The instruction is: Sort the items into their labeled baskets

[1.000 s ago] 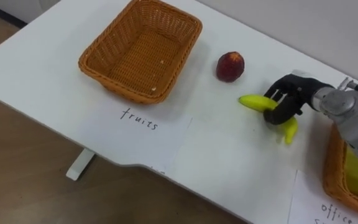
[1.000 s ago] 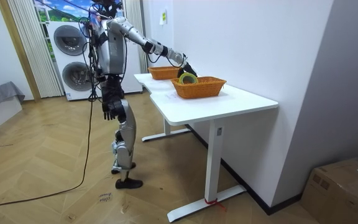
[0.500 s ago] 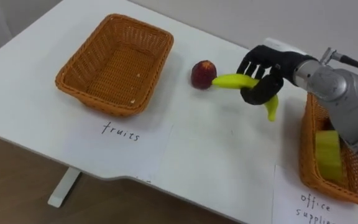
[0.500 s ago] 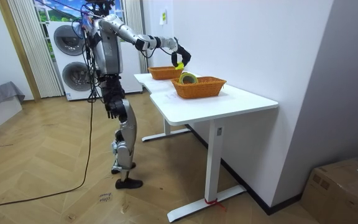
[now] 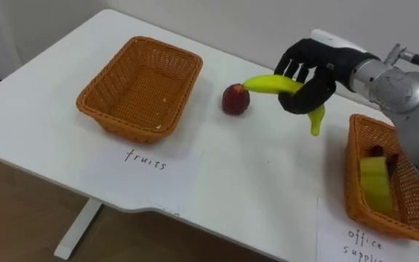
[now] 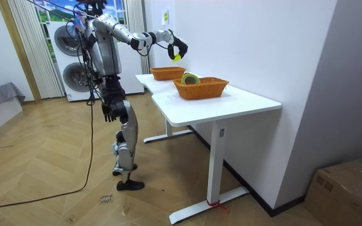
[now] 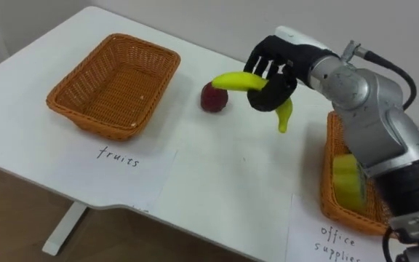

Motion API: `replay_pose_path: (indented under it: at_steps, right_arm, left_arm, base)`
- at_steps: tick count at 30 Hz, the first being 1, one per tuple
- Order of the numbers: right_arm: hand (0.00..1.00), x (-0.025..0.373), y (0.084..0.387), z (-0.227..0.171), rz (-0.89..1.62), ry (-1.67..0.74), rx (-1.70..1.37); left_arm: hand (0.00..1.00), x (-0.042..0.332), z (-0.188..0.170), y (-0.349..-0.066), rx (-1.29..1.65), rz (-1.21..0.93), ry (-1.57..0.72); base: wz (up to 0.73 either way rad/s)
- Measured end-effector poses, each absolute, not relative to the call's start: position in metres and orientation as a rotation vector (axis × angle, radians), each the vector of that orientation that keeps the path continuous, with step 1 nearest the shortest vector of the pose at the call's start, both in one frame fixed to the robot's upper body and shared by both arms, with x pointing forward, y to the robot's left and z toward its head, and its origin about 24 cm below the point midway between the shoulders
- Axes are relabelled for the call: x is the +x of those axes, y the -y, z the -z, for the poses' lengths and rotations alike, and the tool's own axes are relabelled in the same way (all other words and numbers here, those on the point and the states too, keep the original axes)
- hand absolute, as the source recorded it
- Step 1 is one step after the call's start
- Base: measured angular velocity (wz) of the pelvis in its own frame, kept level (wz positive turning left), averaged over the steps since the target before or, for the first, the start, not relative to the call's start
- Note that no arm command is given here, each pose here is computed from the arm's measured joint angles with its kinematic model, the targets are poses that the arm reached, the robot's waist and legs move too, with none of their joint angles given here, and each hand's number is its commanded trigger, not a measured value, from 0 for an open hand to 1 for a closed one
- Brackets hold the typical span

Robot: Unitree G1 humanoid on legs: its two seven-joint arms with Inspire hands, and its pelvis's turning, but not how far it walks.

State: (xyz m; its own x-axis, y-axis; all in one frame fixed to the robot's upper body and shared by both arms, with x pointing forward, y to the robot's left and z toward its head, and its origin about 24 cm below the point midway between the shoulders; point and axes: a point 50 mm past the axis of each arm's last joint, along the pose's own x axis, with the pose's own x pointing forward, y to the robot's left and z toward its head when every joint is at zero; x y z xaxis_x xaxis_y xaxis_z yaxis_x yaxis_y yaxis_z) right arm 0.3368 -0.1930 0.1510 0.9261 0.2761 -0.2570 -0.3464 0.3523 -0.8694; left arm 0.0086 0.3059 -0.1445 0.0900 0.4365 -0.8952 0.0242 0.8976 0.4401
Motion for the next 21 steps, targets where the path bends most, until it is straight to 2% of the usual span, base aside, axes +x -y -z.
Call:
replay_pose_path:
  at_steps: [8,21]
  right_arm:
    - [1.00,0.331,0.179,-0.164,-0.428,0.024,-1.155]
    - [1.00,0.331,0.175,-0.166,-0.427,0.045,-1.148]
  left_arm:
    - [0.00,0.010,0.145,-0.306,0.382,-0.312,-1.451]
    - [0.00,0.000,0.147,-0.302,0.359,-0.294,-1.485]
  base:
    - [0.02]
    - [0.07]
